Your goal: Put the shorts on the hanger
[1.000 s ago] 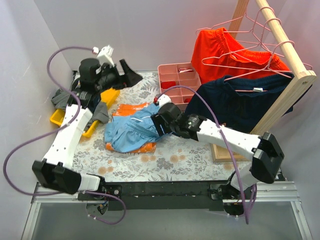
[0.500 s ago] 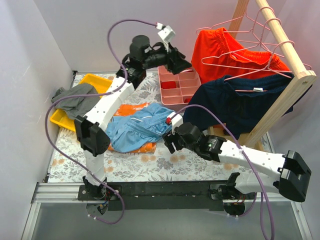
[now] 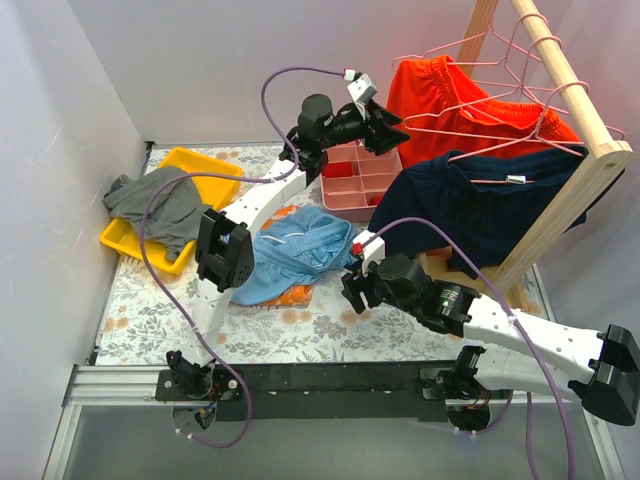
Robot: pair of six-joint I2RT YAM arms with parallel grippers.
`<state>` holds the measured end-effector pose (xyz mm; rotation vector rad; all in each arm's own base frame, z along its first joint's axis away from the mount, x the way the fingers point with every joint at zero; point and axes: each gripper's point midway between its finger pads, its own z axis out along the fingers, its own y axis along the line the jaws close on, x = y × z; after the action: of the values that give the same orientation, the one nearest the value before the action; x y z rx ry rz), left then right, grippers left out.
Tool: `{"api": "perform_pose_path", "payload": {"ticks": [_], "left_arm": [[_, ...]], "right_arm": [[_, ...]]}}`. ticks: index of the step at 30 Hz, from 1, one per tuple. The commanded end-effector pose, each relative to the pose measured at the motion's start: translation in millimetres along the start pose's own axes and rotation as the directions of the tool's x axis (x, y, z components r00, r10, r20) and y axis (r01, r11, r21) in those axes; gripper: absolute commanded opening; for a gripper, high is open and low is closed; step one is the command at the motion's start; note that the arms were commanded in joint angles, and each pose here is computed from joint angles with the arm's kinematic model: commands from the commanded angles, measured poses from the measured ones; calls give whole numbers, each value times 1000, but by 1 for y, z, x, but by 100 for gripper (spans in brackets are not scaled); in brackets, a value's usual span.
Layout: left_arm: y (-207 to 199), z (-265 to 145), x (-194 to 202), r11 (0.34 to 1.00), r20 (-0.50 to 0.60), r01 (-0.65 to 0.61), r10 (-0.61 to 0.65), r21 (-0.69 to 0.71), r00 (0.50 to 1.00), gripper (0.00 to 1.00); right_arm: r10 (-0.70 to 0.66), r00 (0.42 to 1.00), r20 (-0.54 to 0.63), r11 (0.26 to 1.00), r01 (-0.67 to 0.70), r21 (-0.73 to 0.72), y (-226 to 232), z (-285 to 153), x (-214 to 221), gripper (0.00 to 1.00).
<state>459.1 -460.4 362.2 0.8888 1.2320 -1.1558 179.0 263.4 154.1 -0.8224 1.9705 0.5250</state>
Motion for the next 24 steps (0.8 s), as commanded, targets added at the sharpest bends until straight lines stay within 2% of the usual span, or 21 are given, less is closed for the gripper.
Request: {"api": "perform_pose_path", "payload": {"ticks": [1,11,20,24], "left_arm": [[-34,14,-48,989,169,-116,99,94,981,55],[-46,21,-52,980,281,-134,88,150,956,53],[-46,38,-32,977,257,-122,75,175,964,51],[-49,37,-33,977,269,-116,65,179,961,45]], "right_arm": [[-13,1000,11,1000,13,16,-4,-5,0,75],[-20,1000,3,1000,20,6,-2,-3,2,75],[-19,1000,7,1000,19,9,-3,-5,1,75],[-16,1000,2,1000,16,14,-4,-5,4,74]]}}
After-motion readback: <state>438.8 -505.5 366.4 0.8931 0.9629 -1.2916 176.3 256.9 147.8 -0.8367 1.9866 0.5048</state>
